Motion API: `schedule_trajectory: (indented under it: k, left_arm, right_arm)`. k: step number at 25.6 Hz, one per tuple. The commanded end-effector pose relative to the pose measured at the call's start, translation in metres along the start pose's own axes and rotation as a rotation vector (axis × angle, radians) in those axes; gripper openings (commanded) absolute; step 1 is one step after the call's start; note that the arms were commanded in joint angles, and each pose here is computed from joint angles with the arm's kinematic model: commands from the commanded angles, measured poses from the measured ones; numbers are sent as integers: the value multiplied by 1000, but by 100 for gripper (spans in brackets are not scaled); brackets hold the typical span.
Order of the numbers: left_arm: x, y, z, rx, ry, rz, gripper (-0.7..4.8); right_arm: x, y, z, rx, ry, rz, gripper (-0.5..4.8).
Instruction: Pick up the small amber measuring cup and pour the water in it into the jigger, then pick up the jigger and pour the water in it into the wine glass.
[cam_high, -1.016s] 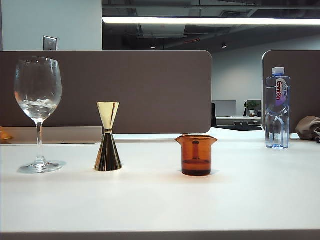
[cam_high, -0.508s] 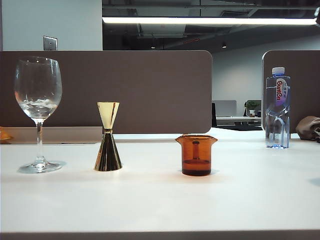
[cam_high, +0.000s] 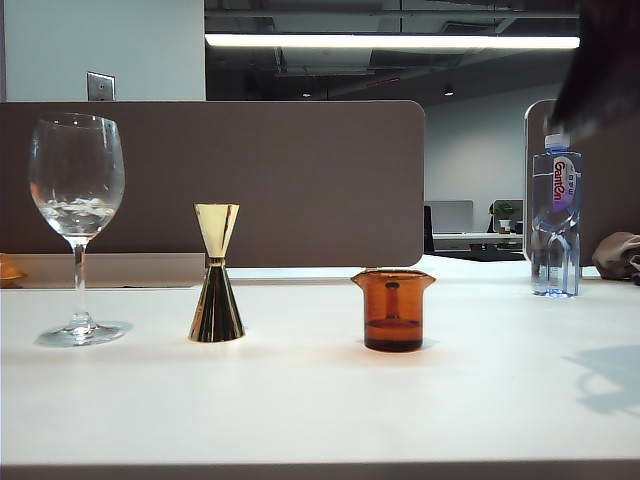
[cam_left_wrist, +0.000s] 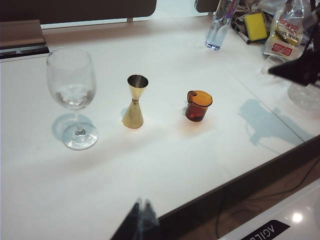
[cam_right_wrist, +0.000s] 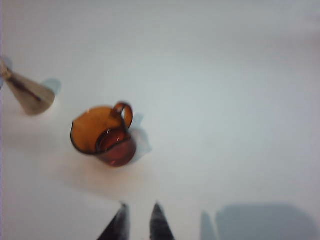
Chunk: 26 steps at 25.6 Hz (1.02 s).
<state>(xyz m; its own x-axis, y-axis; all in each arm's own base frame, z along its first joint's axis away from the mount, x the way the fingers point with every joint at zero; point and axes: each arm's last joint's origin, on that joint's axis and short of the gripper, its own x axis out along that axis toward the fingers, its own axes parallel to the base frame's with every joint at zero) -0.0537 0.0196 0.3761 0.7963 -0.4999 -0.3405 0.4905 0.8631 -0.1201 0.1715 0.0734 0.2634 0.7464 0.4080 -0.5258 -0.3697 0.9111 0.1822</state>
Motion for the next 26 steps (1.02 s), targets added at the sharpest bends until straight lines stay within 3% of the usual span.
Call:
schedule_trajectory:
  k: [1,4,8,18,23,26]
  left_arm:
    - [0,0,1,0,-6,-1,-2]
    - [0,0,1,0,-6,-1,-2]
    - [0,0,1,0,-6,-1,-2]
    - [0,0,1,0,-6,-1,-2]
    - [0,0,1,0,-6,-1,-2]
    - [0,0,1,0,-6,-1,-2]
  right_arm:
    - [31,-5,-23,123,-72,90,63]
    - [61,-8,-43,159,-86,193,62]
    - [77,-10,-49,137,-89,202,63]
    - [93,-14,-53,-266,-117,133,63]
    - [100,-15,-57,-306,-106,128,66]
    - [109,-16,-62,-305,-91,154,101]
